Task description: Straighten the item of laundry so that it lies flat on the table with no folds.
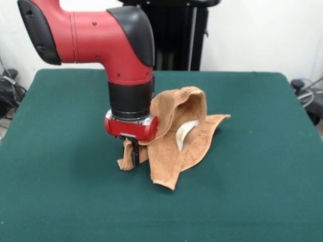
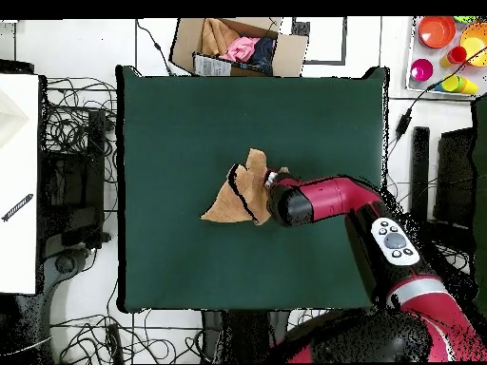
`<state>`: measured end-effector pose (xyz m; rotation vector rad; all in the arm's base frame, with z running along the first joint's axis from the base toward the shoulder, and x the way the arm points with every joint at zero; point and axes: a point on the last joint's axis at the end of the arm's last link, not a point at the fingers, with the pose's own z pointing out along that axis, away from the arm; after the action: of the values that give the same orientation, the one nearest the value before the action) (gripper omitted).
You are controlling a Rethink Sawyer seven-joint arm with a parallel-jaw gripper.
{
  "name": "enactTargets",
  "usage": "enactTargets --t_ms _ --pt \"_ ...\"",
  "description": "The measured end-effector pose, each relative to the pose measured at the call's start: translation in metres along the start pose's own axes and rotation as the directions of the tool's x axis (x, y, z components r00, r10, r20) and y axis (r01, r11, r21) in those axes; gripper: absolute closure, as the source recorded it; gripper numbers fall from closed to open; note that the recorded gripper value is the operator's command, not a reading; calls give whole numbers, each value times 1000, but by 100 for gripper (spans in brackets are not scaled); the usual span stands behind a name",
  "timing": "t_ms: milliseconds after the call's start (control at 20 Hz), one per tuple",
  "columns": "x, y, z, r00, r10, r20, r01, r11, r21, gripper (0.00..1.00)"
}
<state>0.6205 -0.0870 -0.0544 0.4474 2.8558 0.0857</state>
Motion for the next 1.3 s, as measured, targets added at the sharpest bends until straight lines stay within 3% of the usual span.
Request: enactTargets --t_ms 350,500,650,900,1300 --pt "-5 3 -1 993 -110 -34 110 994 0 100" --pt "-7 4 -5 980 -188 -70 189 982 4 100" --pt "-10 2 -13 972 -213 -96 215 976 14 100" --pt "-29 -4 -52 966 -218 -141 228 972 62 100" --pt "-58 -12 -117 968 -206 -146 227 963 144 100"
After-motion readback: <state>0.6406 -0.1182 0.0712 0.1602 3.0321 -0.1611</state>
